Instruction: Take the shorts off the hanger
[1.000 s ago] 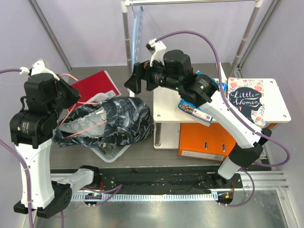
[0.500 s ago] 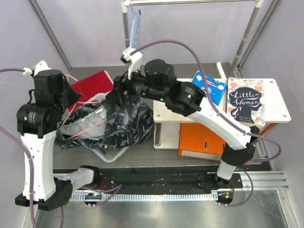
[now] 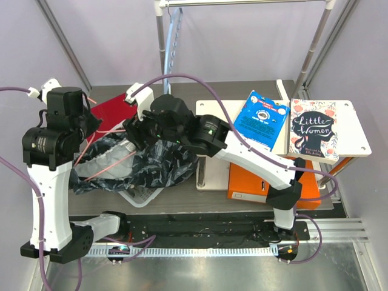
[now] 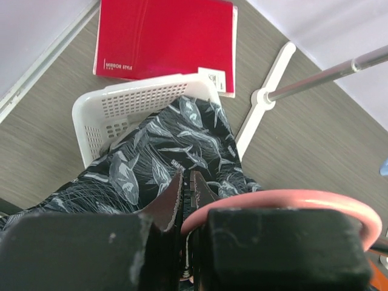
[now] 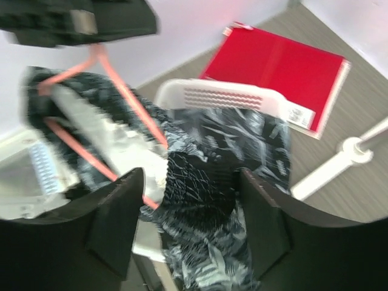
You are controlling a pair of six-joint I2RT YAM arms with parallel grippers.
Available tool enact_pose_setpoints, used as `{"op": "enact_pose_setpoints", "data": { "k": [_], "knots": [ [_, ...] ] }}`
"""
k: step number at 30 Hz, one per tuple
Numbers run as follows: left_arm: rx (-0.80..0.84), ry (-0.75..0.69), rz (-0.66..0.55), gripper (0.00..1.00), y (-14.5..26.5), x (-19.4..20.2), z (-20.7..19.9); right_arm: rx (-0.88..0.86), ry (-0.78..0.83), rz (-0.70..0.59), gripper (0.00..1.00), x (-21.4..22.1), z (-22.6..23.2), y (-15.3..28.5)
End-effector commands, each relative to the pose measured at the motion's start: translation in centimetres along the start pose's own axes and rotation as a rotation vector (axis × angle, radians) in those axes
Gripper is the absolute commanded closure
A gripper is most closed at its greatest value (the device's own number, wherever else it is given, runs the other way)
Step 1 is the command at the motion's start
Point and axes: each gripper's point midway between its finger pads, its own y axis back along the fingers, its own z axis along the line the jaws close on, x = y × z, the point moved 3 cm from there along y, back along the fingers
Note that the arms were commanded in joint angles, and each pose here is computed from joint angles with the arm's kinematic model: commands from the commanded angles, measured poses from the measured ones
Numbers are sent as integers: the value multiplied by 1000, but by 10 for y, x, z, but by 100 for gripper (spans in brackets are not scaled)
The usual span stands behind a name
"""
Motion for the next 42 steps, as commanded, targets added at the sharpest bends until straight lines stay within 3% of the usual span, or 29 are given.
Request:
{"op": "enact_pose_setpoints", "data": {
  "k": [1,11,15,20,21,26,31,35,36,37,38,39,40,42],
  "knots": [
    [71,70,-33,100,8,-11,-12,127,57,13,35,-1,-17,5],
    [78,64,-53,100,11,-15,-11,182,82,32,76,8,-27,11],
    [69,62,-64,100,14,-14,-6,185,53,18,99,10,-29,18],
    [54,50,-106,100,20,-21,1,195,24,6,97,12,-37,24],
    [56,48,-111,100,21,-22,1,192,23,4,80,12,-37,24],
    [83,56,-94,100,17,-21,-7,174,3,-10,56,9,-37,30],
    [101,56,-65,100,14,-14,-10,169,-34,-38,57,4,-37,37],
    [99,55,-63,100,14,-12,-8,165,-48,-56,80,-1,-37,40],
    [98,55,-64,100,14,-12,-9,163,-49,-58,80,-2,-37,41],
    [98,56,-67,100,14,-13,-9,157,-49,-58,78,-2,-37,42],
    [99,55,-65,100,13,-13,-10,131,-48,-52,60,0,-35,42],
    [101,56,-65,100,14,-14,-10,122,-50,-53,54,1,-33,42],
    [104,57,-66,100,14,-14,-10,114,-53,-52,49,2,-32,41],
    [112,60,-69,100,17,-15,-11,110,-60,-47,49,5,-32,41]
  ]
}}
